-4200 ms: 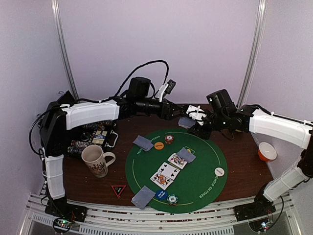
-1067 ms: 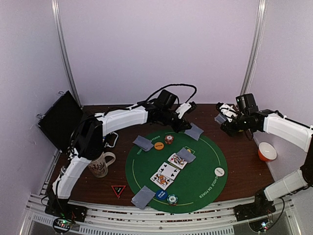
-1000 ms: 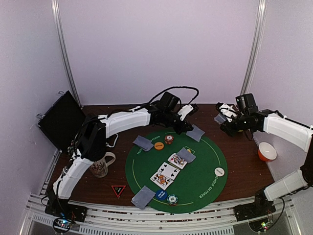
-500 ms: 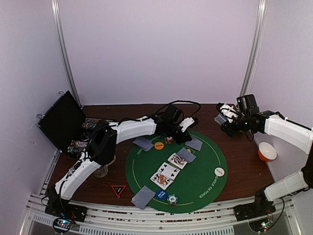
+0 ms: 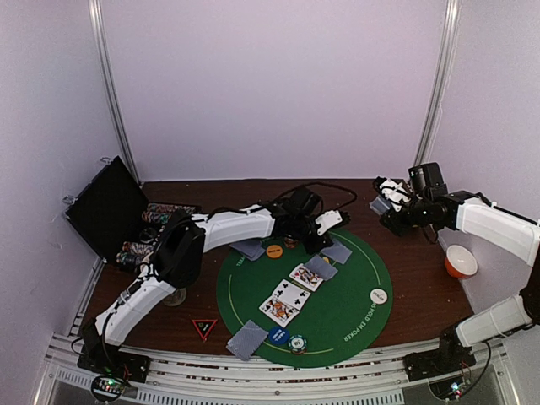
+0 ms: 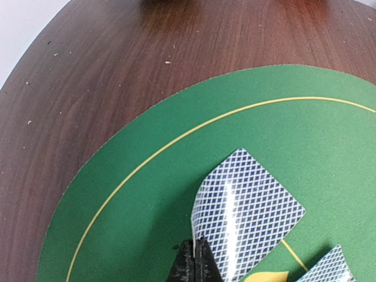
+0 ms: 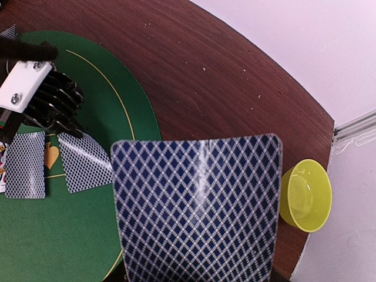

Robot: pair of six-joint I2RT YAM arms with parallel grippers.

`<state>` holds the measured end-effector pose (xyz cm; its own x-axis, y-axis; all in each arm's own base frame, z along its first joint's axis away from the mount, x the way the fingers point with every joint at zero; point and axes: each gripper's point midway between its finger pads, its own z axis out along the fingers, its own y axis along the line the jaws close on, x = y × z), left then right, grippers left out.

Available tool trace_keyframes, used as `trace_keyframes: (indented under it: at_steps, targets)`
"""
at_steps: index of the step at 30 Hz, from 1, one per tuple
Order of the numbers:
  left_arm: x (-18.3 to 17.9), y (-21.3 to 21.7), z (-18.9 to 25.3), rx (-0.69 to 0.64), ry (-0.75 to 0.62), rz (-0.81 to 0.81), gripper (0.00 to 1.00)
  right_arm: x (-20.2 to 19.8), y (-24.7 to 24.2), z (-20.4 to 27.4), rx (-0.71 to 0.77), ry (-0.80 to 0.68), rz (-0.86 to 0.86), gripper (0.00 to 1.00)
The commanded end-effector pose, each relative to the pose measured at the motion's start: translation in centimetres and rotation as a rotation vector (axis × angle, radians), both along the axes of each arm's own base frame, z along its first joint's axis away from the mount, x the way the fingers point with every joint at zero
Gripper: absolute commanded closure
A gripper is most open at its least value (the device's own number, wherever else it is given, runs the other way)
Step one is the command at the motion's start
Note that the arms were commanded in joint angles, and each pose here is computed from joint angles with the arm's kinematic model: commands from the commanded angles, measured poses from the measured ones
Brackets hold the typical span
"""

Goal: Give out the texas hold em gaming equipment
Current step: Distribute the poker card in the community card area.

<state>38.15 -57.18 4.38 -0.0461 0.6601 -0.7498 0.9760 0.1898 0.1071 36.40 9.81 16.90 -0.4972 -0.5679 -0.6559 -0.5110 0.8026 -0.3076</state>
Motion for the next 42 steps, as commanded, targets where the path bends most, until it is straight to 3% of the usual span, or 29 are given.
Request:
trace_keyframes:
  at_steps: [1, 12, 23, 28, 32, 42]
  targets:
    - [0.5, -0.1, -0.5, 0.029, -0.088, -0.024, 1.0, -0.1, 0.0, 1.1, 0.029, -0.026, -0.005, 0.54]
    - [-0.5, 0.5, -1.8, 0.062, -0.083, -0.076, 1.0, -0.2, 0.1, 1.1, 0.032, -0.022, 0.0, 0.54]
    - [0.1, 0.6, -0.8, 0.041, -0.094, -0.028, 1.0, -0.3, 0.2, 1.1, 0.035, -0.022, 0.004, 0.54]
    - [0.1, 1.0, -0.6, 0.046, -0.087, -0.012, 0.79, -0.3, 0.2, 1.1, 0.034, -0.022, 0.006, 0.54]
    - [0.1, 1.2, 0.5, 0.039, -0.089, 0.003, 0.7, -0.4, 0.2, 1.1, 0.036, -0.019, 0.006, 0.54]
    - [1.0, 0.4, 9.1, -0.108, -0.164, 0.052, 0.5, -1.0, 0.4, 0.7, 0.028, 0.013, 0.033, 0.54]
